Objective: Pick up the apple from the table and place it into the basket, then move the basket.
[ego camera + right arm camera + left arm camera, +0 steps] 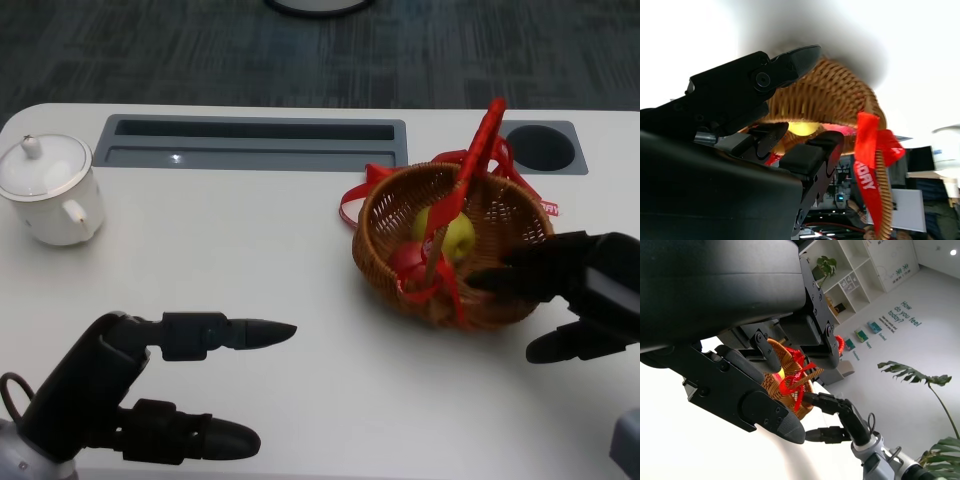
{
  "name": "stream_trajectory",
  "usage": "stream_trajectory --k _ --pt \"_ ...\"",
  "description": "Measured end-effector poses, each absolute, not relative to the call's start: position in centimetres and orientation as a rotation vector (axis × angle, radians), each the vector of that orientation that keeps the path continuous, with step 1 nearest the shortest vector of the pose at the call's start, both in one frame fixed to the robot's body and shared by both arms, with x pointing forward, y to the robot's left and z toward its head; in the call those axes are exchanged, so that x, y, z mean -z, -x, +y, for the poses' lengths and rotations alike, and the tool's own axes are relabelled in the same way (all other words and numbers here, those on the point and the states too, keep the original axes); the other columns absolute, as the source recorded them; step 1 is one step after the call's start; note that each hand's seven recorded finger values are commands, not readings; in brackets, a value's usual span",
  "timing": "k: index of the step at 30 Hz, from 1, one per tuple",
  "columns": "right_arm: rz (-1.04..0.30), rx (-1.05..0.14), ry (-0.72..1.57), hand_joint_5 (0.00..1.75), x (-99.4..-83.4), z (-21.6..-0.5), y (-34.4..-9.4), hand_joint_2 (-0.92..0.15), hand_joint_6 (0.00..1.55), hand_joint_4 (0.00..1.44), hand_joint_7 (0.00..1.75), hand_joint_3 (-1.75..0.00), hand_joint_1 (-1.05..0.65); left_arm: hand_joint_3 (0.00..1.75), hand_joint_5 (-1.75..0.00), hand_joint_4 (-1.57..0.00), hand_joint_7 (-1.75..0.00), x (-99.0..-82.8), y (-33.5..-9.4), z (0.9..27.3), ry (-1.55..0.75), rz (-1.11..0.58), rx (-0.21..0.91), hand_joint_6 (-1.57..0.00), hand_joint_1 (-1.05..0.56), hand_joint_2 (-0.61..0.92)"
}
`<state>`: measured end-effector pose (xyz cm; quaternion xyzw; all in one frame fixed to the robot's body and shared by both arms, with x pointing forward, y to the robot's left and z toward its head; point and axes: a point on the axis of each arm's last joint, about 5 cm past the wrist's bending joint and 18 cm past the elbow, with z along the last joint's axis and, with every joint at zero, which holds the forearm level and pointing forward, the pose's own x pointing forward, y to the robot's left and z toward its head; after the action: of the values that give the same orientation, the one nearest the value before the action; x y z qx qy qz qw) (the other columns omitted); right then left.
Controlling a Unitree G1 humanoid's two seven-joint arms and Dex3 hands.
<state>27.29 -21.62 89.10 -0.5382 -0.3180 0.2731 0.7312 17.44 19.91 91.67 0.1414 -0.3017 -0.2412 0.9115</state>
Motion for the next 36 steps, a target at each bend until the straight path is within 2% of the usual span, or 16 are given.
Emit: stream_trajectory --k 13,23,29,32,36 --pt "-0.643 -0.545 1.22 0.0 -90.1 -21.2 -28.9 -0.74 0.63 0.68 0.0 -0.01 -0.65 0.0 0.0 -0.95 0.0 -91.7 -16.9 19.9 -0.298 -0.626 0.497 -0.87 -0.38 0.71" --pt "-0.536 -0.61 1.272 0.01 -89.6 -19.9 -29.3 -0.78 0.62 0.69 0.01 -0.01 -0.68 0.0 0.0 -0.95 0.0 -92.0 -16.4 19.8 -0.303 -0.647 0.496 -0.88 -0.4 0.71" --pt "-0.468 -0.626 1.304 0.04 -88.9 -19.4 -29.3 -0.77 0.71 0.8 0.03 0.0 -0.64 0.0 0.0 -0.95 0.0 -92.0 -16.2 19.9 -0.309 -0.644 0.489 -0.88 -0.41 0.72" --pt "-0.471 -0.647 1.34 0.05 -88.7 -19.2 -29.3 -0.78 0.81 0.9 0.04 -0.01 -0.51 0.0 0.0 -0.95 0.0 -92.1 -16.2 19.9 -0.314 -0.647 0.491 -0.88 -0.4 0.72" --pt "-0.56 -0.674 1.386 0.05 -88.4 -18.4 -29.3 -0.87 0.94 1.03 0.05 -0.02 -0.34 0.0 0.0 -0.95 0.0 -92.1 -16.2 19.8 -0.311 -0.651 0.485 -0.88 -0.41 0.72"
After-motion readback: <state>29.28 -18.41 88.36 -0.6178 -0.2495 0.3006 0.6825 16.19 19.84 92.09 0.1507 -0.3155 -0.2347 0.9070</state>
